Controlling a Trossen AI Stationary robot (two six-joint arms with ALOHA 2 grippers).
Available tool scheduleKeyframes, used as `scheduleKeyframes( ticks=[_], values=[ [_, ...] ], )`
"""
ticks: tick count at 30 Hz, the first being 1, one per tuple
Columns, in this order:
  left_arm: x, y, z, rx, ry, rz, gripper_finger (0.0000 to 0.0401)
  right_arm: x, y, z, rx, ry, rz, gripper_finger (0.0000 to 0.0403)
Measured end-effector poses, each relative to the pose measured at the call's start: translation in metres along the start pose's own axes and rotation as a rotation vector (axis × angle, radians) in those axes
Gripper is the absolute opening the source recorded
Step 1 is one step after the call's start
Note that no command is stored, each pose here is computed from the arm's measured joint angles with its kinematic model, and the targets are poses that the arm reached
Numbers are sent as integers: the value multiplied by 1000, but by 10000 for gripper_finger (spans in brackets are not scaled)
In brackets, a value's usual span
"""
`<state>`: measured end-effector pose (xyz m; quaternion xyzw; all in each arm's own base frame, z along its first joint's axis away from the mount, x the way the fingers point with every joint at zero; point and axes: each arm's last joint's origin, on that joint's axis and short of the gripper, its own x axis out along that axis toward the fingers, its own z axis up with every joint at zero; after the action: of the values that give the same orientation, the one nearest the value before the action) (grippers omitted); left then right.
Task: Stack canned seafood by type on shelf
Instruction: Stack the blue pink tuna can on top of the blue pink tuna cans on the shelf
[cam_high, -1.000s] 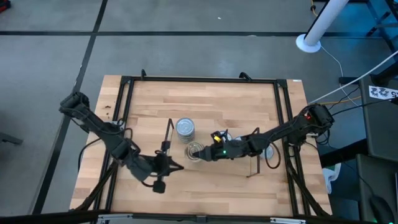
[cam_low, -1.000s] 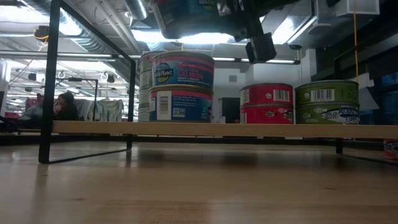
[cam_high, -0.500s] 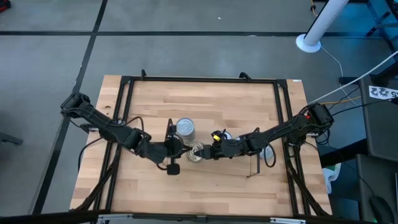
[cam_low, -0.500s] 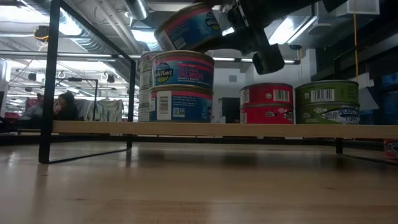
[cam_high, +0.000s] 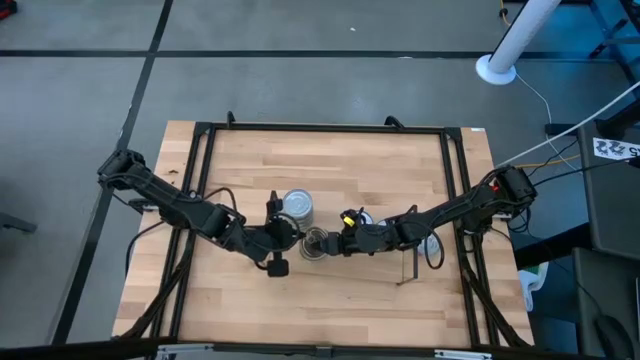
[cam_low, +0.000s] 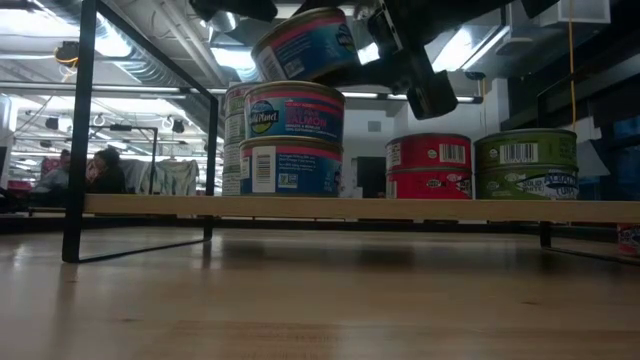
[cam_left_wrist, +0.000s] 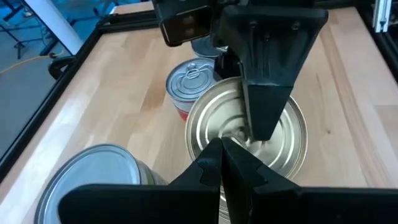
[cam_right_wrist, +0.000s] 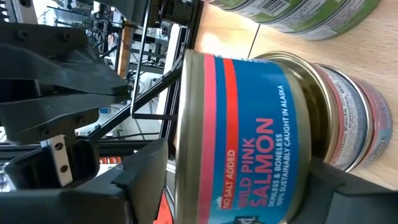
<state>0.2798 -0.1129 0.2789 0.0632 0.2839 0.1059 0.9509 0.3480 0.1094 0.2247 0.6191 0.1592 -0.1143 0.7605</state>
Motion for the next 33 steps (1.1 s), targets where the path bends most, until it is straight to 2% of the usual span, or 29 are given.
scheduleKeyframes(
  ticks=[9,13,24,33],
  values=[
    [21,-12,-13,63,68,14,4,0,0,0,4,1,0,286],
    [27,-15,-16,85,81,22,4,0,1,0,87,0,15,284],
    [25,-18,-20,122,104,12,4,0,3,-3,112,111,32,282],
    [22,-19,-19,127,98,6,3,0,0,-2,102,77,-2,282]
  ],
)
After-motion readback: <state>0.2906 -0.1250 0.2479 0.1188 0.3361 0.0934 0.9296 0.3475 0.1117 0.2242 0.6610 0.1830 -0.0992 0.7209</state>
